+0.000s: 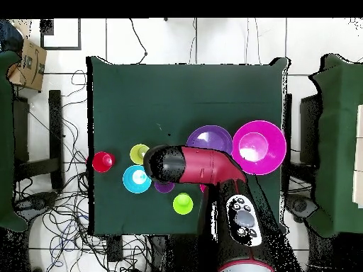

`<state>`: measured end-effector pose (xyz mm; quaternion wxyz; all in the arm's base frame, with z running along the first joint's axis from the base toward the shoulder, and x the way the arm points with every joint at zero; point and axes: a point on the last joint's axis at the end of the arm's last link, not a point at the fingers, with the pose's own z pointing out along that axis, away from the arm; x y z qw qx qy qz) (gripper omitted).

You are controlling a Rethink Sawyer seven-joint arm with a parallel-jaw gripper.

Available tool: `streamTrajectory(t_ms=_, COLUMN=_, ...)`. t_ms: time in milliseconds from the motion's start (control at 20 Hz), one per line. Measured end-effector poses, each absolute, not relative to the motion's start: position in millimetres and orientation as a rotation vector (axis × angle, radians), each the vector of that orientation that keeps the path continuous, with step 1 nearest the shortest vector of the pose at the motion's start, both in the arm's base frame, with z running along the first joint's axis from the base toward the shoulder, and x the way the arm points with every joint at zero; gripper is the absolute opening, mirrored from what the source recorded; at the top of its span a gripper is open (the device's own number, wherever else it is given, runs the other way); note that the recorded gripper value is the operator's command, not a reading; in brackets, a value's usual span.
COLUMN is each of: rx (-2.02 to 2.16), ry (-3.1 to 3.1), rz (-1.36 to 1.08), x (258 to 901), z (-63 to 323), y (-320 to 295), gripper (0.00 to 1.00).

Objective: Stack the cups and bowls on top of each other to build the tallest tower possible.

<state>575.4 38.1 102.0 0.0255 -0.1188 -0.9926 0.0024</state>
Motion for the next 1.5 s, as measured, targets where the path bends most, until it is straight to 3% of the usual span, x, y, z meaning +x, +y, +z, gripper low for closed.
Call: streamTrajectory(t_ms=1500, rx=-0.312, ry=-3.003, rz=0.040, x=533, z=87, y=27, gripper=1.00)
